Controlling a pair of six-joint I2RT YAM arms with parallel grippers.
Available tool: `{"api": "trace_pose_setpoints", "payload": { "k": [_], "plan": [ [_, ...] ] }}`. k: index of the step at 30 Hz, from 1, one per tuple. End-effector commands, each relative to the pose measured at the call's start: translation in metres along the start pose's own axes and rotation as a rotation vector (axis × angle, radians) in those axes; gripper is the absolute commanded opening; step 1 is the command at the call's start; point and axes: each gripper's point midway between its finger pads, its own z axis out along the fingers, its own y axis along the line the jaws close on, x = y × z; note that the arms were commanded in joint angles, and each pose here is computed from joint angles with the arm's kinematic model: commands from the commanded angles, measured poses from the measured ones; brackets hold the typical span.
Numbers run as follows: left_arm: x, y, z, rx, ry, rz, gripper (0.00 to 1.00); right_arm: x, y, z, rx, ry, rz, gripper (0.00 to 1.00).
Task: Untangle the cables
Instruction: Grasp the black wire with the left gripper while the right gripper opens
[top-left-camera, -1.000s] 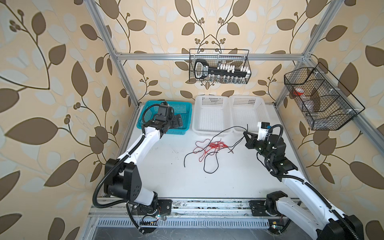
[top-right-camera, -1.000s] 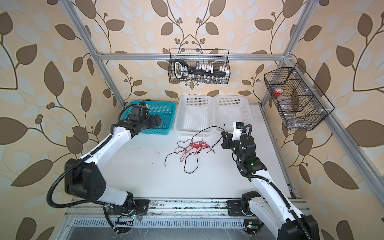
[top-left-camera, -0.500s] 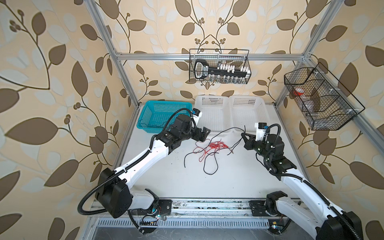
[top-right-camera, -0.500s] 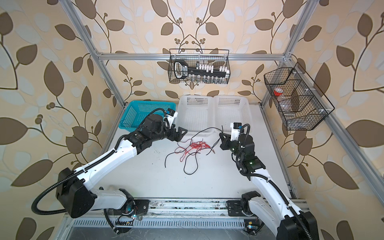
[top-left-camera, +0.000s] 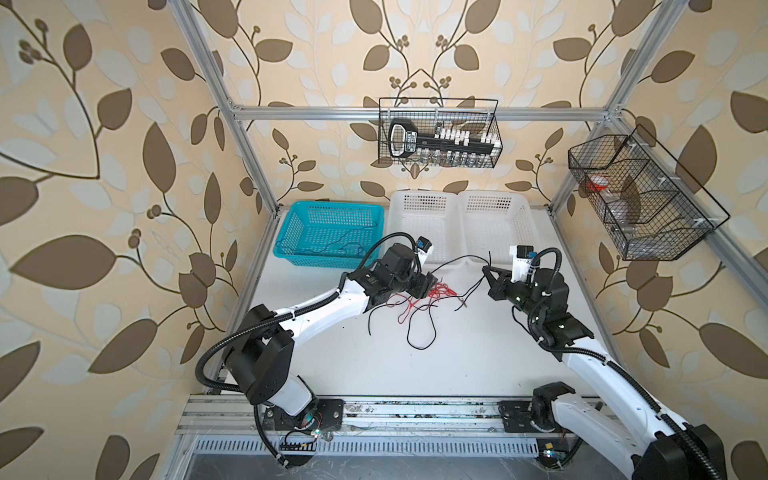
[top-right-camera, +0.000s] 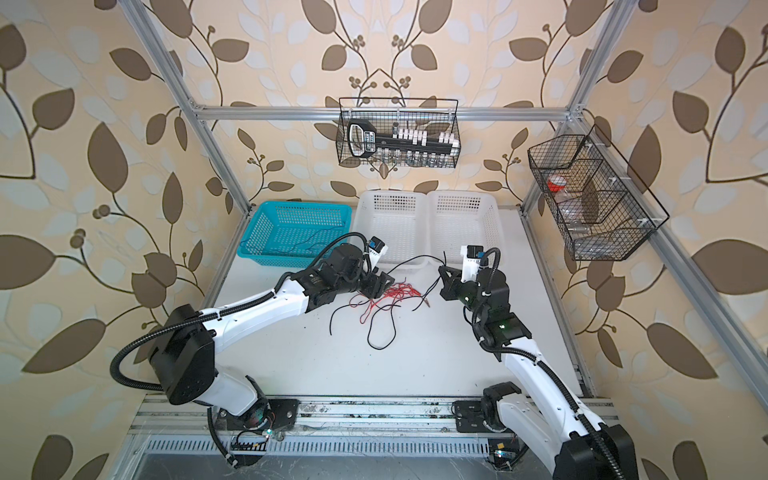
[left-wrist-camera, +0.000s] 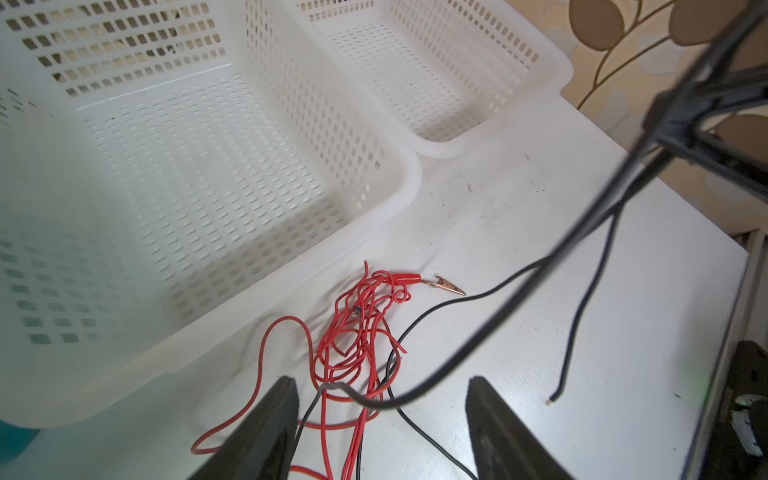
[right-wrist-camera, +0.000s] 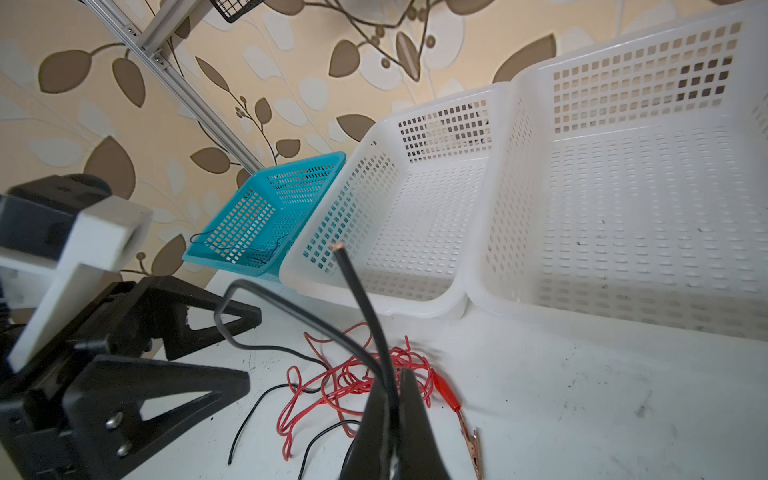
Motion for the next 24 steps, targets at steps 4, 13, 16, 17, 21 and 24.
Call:
{"api": "trace_pose_setpoints", "payload": {
  "k": [4, 13, 16, 17, 21, 24],
  "plan": [
    [-0.022, 0.000, 0.006, -0.024, -0.081, -0.015, 0.38, 0.001, 0.001, -0.002, -0.006, 0.002, -0.005, 0.00],
    [-0.034, -0.004, 0.002, -0.037, -0.125, -0.029, 0.00, 0.023, -0.037, 0.005, 0.165, 0.044, 0.016, 0.07],
    [-0.041, -0.003, -0.005, -0.050, -0.148, -0.041, 0.00, 0.035, -0.049, 0.009, 0.207, 0.063, 0.020, 0.12],
    [-0.043, -0.003, -0.008, -0.048, -0.156, -0.045, 0.00, 0.039, -0.051, 0.012, 0.212, 0.071, 0.026, 0.14],
    [-0.054, -0.007, -0.020, -0.036, -0.189, -0.049, 0.00, 0.052, -0.056, 0.020, 0.206, 0.098, 0.041, 0.20],
    [-0.064, -0.009, -0.030, -0.029, -0.220, -0.046, 0.00, 0.059, -0.059, 0.024, 0.210, 0.117, 0.047, 0.22]
  ]
}}
